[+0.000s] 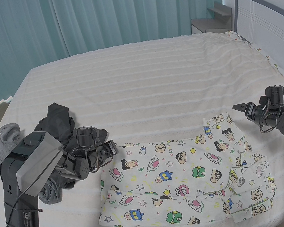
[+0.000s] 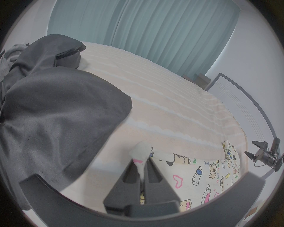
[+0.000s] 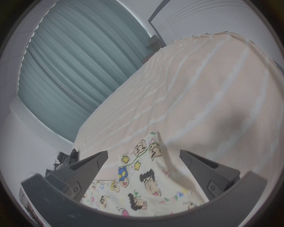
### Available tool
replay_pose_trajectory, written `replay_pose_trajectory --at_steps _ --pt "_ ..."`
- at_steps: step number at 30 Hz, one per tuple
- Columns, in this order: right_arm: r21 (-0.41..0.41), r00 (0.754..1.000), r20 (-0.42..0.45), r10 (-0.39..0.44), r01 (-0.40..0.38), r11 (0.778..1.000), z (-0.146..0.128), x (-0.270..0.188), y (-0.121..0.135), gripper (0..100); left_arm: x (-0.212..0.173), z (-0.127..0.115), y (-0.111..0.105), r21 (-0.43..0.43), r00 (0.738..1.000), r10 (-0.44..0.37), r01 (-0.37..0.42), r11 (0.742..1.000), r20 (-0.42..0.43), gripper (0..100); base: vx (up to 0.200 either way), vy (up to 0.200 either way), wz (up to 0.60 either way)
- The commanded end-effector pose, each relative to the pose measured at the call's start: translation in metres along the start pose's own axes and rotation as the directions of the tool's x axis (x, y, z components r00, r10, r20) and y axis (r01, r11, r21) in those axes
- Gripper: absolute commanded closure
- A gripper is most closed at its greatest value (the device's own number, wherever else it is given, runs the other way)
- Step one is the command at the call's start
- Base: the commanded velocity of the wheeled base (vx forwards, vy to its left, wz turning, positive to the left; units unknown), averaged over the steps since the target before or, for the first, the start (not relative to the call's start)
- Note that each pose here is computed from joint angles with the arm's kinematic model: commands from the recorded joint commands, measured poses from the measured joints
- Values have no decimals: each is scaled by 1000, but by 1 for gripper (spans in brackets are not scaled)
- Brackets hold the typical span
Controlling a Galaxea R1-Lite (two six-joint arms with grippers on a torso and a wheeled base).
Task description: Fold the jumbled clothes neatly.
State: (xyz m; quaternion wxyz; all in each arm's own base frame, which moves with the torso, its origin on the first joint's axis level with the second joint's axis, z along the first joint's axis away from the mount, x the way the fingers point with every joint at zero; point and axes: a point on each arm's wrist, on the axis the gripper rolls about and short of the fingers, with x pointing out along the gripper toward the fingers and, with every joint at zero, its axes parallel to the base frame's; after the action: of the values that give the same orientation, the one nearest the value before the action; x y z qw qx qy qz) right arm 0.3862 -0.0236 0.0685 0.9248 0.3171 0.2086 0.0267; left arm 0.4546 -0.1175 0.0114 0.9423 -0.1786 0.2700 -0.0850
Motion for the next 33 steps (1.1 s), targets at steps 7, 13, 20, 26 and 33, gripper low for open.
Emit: replay_pose_trajectory --at_steps 7,13,20,26,33 --pt "-99 982 -175 -76 60 993 -5 81 -28 0 -3 5 -1 -10 999 25 -25 1000 33 100 0 0 0" --pt "-164 970 -233 -69 31 986 -26 99 -23 0 -3 4 -2 -10 998 39 -38 999 41 100 0 0 0" --pt "-182 966 -252 -48 1 983 -37 109 -12 0 -2 3 -1 -11 998 41 -41 999 38 100 0 0 0" --pt "-180 973 -224 -45 4 984 -28 106 -12 100 -2 1 -1 -10 999 43 -42 999 32 100 0 0 0" --pt "-162 981 -191 -45 14 987 -15 99 -17 100 -10 8 -6 -3 997 52 -52 999 57 100 0 0 0"
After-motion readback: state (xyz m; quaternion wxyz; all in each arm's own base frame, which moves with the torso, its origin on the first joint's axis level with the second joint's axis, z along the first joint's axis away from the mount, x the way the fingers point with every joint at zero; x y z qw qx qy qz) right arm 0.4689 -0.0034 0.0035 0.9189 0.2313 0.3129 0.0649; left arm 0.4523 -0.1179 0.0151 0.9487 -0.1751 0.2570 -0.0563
